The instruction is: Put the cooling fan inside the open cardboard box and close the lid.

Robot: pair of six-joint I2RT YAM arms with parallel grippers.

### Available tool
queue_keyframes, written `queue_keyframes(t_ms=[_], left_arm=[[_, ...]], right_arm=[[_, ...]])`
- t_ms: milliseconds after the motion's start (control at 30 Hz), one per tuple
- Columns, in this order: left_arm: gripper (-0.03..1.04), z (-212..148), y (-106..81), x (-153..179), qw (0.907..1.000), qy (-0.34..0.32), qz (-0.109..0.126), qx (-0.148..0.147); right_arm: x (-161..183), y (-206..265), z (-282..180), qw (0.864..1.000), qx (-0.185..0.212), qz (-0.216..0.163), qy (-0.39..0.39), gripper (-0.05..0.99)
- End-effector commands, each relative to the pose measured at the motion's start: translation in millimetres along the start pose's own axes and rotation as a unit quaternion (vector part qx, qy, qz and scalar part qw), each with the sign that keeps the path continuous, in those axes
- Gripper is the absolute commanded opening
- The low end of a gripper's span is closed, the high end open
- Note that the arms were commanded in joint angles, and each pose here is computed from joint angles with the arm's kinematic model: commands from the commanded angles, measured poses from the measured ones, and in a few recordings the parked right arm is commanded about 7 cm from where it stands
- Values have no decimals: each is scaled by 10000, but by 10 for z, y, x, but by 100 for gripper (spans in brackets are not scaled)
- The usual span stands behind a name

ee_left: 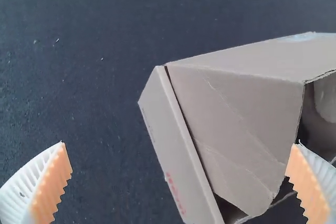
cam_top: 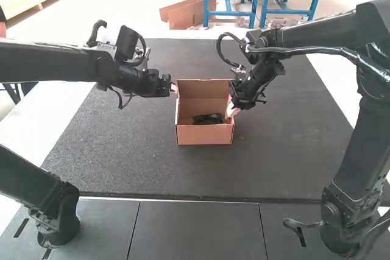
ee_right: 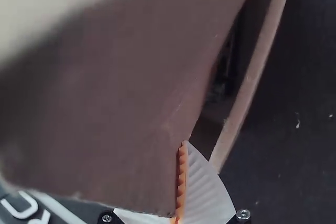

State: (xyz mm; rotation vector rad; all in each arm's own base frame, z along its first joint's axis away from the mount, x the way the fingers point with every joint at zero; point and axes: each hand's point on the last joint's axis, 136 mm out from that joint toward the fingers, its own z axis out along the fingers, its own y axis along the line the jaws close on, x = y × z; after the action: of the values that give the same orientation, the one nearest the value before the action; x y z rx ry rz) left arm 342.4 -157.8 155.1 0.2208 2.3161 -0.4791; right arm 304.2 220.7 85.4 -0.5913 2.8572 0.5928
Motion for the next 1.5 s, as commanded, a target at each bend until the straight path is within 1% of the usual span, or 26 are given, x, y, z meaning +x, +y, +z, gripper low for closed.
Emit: queue_keyframes(t_ms=[0,133,200,267,300,333,367,400,467,533,567,633,733,833,867,933,1000,1100,1167,1233,1300,1400,1467], left_arm=[[97,-217,-49,-258,9990,-454,17,-36],[97,-247,3,-207,9993,-328,11,-185],[97,-264,49,-226,9989,-372,3,-295],[97,-274,81,-269,9985,-447,-24,-327],[97,-285,92,-305,9981,-514,-32,-337],[97,-288,105,-335,9978,-566,-41,-351],[97,-303,111,-388,9972,-648,-46,-358],[97,-318,115,-436,9967,-722,-48,-368],[97,-354,89,-550,9954,-895,-36,-341],[97,-393,99,-668,9931,-1089,-17,-430],[97,-401,90,-713,9924,-1157,-11,-421],[97,-423,66,-828,9902,-1335,9,-419],[97,-428,11,-982,9877,-1520,48,-354],[97,-381,-7,-1064,9877,-1526,61,-348],[97,-354,-19,-1079,9881,-1500,75,-342],[97,-295,-84,-1080,9892,-1435,117,-286],[97,-239,-176,-1069,9903,-1363,177,-205],[97,-157,-317,-1037,9917,-1253,270,-83],[97,-107,-412,-1020,9924,-1188,332,-2],[97,-52,-498,-989,9930,-1110,390,68],[97,-12,-564,-981,9933,-1062,433,120],[97,10,-610,-1029,9930,-1078,453,142],[97,14,-614,-1065,9928,-1102,457,141]], right_arm=[[-47,34,-113,9995,162,-184,-182,-1],[-41,15,-125,9995,213,-175,-161,-1],[-14,-14,-130,9994,284,-146,-105,-1],[-16,-37,-138,9993,326,-122,-108,0],[-16,-37,-144,9993,335,-120,-101,6],[-17,-31,-161,9993,336,-115,-87,18],[-14,-29,-177,9993,347,-109,-66,33],[-26,-24,-195,9993,340,-96,-75,46],[-32,-8,-231,9994,335,-82,-52,56],[-48,16,-271,9995,312,-89,-49,74],[-50,23,-292,9995,300,-85,-35,79],[-105,26,-368,9994,301,-83,-127,84],[-233,0,-577,9985,317,-53,-448,86],[-366,-147,-820,9948,457,36,-915,87],[-467,-236,-932,9907,597,62,-1219,88],[-593,-437,-1151,9801,916,168,-1754,88],[-708,-693,-1362,9631,1367,310,-2298,88],[-768,-980,-1634,9386,1837,529,-2873,88],[-781,-1117,-1782,9253,2005,644,-3155,88],[-749,-1201,-1869,9191,2056,743,-3278,88],[-714,-1241,-1906,9176,2044,820,-3309,88],[-682,-1120,-1879,9256,1657,821,-3302,88],[-653,-1107,-1834,9280,1571,880,-3261,88]])
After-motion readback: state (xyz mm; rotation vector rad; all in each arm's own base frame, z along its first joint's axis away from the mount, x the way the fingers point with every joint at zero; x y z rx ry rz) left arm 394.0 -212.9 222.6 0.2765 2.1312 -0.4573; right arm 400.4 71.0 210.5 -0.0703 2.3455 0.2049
